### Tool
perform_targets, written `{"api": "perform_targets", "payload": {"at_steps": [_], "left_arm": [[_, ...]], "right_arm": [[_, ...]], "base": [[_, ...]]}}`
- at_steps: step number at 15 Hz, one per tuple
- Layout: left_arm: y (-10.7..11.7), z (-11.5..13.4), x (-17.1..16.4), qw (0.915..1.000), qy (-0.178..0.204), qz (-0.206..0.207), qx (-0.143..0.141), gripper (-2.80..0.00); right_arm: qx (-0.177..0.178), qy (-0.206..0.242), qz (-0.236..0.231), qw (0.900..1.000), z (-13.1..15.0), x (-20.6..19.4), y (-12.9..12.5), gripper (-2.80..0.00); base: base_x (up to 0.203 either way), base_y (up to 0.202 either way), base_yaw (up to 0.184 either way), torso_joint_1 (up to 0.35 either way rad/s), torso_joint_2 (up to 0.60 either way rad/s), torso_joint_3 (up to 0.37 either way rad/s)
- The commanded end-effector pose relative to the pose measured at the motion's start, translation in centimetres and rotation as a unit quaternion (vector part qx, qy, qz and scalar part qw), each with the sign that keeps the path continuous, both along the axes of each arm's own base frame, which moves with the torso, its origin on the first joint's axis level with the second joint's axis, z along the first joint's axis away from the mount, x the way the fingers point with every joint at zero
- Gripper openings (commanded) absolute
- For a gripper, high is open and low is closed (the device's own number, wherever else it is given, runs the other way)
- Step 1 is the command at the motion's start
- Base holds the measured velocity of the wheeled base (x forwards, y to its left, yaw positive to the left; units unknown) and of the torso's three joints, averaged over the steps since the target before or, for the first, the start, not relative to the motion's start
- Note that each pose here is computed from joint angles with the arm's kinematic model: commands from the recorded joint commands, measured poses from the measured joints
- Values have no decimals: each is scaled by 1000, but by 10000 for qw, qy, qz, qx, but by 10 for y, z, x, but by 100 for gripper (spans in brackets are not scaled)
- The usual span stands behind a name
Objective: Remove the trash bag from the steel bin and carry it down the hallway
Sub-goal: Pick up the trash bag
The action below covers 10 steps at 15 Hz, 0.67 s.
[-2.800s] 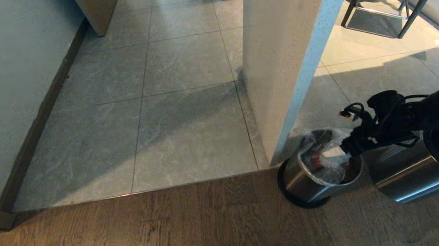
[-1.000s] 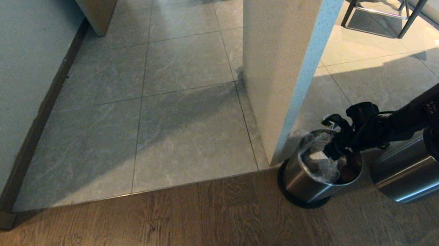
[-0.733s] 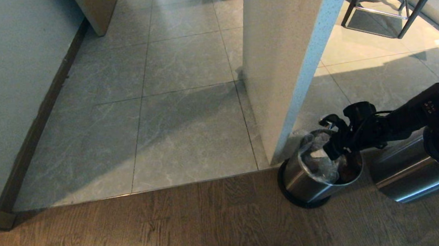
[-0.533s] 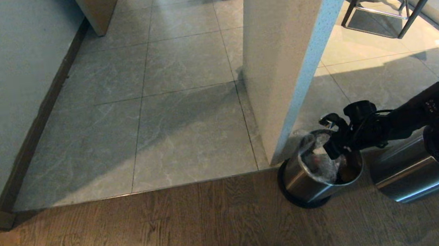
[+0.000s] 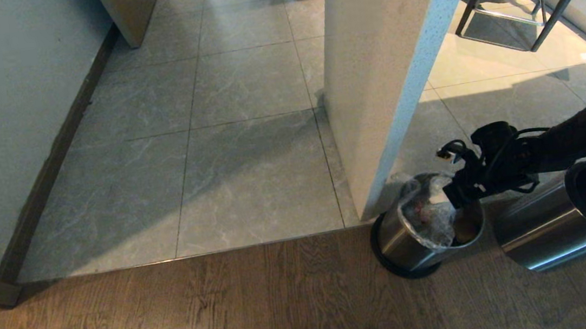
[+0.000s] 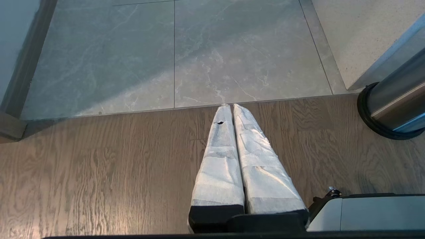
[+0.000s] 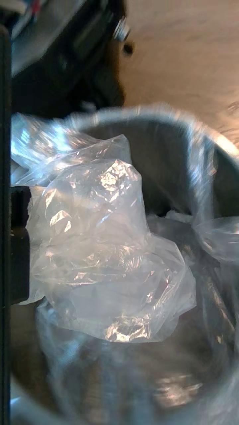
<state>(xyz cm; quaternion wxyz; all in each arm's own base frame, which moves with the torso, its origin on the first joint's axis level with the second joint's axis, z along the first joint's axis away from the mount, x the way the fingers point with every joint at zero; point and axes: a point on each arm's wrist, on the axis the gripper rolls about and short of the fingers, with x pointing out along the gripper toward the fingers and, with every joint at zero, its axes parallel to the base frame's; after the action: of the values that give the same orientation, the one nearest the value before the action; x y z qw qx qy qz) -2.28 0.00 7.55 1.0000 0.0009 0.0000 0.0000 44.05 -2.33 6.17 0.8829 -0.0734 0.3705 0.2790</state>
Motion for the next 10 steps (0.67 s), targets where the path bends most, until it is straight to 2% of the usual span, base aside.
{"api": "perform_targets", "payload": {"at_steps": [1, 4, 10], "left_arm": [[0, 0, 0, 10000, -5, 0, -1, -280], [0, 0, 0, 10000, -7, 0, -1, -280], [0, 0, 0, 10000, 0, 0, -1, -280]], "right_arm": [[119, -221, -151, 9996, 31, -9, -1, -280], [400, -333, -457, 9976, 61, -21, -4, -280], [795, -659, -700, 9922, 119, -64, -5, -280]], "base": [[0, 0, 0, 0, 0, 0], [0, 0, 0, 0, 0, 0], [0, 0, 0, 0, 0, 0]]}}
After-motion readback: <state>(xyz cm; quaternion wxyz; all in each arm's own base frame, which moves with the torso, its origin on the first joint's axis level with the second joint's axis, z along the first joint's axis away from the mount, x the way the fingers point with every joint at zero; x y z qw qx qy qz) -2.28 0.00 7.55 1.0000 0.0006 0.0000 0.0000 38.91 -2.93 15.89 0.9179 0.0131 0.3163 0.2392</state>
